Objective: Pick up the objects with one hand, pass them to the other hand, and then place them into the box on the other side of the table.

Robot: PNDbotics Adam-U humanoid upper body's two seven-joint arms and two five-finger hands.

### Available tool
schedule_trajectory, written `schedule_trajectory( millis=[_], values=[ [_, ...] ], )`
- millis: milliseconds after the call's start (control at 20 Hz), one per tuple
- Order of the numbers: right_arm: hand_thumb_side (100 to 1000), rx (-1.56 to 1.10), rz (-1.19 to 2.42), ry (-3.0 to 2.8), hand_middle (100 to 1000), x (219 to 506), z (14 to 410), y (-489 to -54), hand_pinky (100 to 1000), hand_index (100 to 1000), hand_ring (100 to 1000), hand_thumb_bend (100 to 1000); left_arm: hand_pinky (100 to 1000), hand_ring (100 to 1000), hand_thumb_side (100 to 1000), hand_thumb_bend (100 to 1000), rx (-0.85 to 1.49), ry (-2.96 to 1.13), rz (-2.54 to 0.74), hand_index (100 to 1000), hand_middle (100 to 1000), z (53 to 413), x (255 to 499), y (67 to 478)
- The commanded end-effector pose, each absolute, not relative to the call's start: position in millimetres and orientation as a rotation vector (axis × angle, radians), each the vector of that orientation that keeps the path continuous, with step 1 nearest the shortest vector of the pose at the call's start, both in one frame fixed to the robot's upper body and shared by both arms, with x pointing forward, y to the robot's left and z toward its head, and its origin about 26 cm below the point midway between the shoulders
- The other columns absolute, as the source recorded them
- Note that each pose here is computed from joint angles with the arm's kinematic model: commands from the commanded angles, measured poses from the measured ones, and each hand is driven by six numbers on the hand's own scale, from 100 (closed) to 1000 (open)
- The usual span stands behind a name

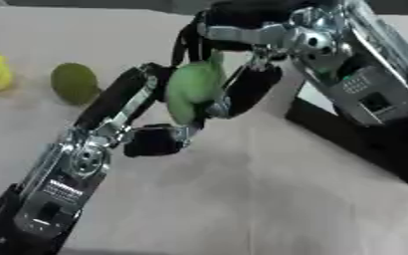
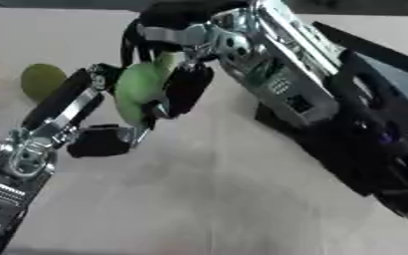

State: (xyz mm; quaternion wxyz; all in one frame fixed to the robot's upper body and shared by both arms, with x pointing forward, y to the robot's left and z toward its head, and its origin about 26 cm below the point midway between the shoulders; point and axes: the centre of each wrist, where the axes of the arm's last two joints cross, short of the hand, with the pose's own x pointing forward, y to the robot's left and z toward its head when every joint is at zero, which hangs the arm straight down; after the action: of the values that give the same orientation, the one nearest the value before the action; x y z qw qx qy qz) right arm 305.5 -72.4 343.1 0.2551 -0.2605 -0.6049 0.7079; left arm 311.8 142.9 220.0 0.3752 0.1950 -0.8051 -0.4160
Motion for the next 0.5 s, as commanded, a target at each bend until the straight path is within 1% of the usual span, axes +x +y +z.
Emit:
schedule_trajectory(
  millis=[50, 150, 250, 300, 400, 450, 500],
  values=[
    [100, -0.809, 1.84, -1.635, 441, 299.2, 358.0, -84.6, 740, 521, 580, 301, 592, 499, 339, 100, 0.482, -2.132, -1.009, 529, 402, 234.4, 303.3, 142.3],
    [100, -0.821, 1.82, -1.671, 403, 295.0, 359.8, -85.9, 723, 493, 557, 290, 591, 499, 331, 100, 0.468, -2.139, -0.977, 532, 403, 235.2, 302.8, 141.7],
    [100, -0.807, 1.798, -1.693, 374, 294.3, 359.5, -86.3, 703, 467, 539, 259, 592, 499, 329, 100, 0.46, -2.15, -0.953, 533, 404, 236.3, 302.4, 140.9],
    [100, -0.795, 1.788, -1.7, 360, 294.5, 359.1, -86.3, 691, 452, 529, 271, 594, 502, 302, 100, 0.457, -2.154, -0.944, 539, 407, 236.7, 302.4, 140.6],
    [100, -0.777, 1.77, -1.712, 353, 295.2, 358.4, -86.2, 686, 444, 526, 288, 596, 504, 290, 100, 0.451, -2.16, -0.93, 544, 412, 237.1, 302.6, 140.0],
    [100, -0.767, 1.762, -1.716, 345, 295.7, 358.1, -86.3, 678, 426, 522, 306, 640, 554, 285, 100, 0.448, -2.163, -0.921, 630, 477, 237.2, 302.7, 139.9],
    [100, -0.756, 1.755, -1.719, 342, 296.3, 357.9, -86.4, 677, 423, 520, 307, 678, 609, 355, 100, 0.444, -2.167, -0.912, 707, 541, 237.4, 302.7, 140.0]
  ],
)
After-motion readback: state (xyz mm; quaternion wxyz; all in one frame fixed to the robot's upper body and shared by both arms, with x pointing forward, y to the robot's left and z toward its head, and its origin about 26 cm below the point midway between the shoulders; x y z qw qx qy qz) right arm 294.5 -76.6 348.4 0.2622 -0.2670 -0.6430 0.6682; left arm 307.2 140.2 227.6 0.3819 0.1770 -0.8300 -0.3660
